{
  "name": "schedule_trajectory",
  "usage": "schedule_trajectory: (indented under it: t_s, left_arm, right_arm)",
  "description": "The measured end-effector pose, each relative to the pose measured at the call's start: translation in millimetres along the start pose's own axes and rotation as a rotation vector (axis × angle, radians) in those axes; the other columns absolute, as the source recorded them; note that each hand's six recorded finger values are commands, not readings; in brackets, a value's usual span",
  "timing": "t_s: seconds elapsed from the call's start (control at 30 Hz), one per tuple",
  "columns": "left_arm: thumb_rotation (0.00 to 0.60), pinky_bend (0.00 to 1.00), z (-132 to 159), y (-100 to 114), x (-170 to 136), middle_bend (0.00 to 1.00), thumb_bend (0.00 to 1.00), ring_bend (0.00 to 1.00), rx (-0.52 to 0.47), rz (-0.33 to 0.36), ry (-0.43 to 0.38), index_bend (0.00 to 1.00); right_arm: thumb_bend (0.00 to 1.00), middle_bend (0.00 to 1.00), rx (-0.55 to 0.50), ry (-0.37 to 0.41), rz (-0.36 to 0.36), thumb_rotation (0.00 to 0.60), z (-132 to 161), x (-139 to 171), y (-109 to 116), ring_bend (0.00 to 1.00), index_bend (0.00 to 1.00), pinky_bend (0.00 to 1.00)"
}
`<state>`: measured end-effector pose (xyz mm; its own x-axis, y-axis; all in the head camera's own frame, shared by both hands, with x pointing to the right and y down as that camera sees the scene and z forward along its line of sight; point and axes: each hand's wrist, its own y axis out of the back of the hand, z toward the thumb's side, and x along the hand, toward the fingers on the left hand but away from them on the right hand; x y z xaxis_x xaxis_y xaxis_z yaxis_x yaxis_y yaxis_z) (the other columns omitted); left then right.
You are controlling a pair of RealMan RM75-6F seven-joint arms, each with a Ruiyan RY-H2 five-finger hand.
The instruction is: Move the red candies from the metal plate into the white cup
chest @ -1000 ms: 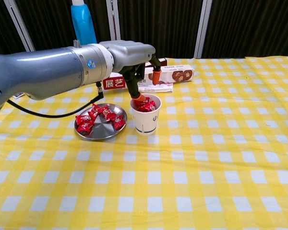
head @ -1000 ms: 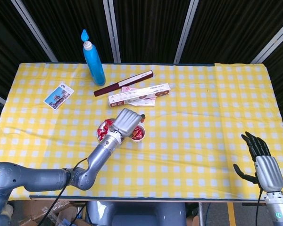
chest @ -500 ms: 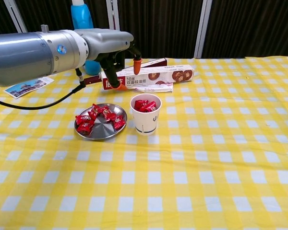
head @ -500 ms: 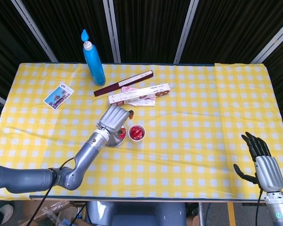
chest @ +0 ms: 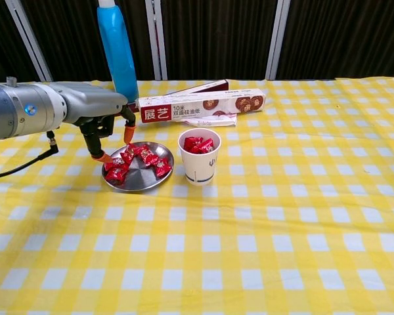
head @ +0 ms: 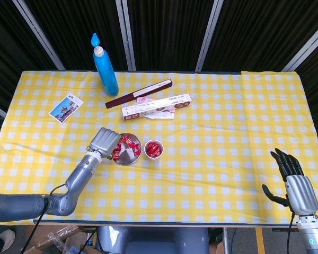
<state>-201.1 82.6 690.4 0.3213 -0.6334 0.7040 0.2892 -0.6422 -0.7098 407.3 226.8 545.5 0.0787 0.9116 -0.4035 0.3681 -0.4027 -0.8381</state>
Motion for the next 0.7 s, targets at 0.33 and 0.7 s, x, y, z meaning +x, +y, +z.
schedule_trajectory:
  t_s: [0.33, 0.7]
  left_arm:
    - [0.6, 1.0, -6, -21, 9, 0.93, 0.24, 0.97, 0.027, -0.073, 0.056, 0.41]
    - [0.6, 1.0, -9, -23, 17, 0.93, 0.24, 0.97, 0.053, -0.074, 0.078, 0.41]
  right_arm:
    - [0.39, 0.0, 0.0, 0.0, -0.006, 0.6, 0, 0, 1, 0.0, 0.0, 0.0]
    - [0.39, 0.0, -0.002, 0.002, -0.002, 0.6, 0, 0, 1, 0.0, 0.0, 0.0]
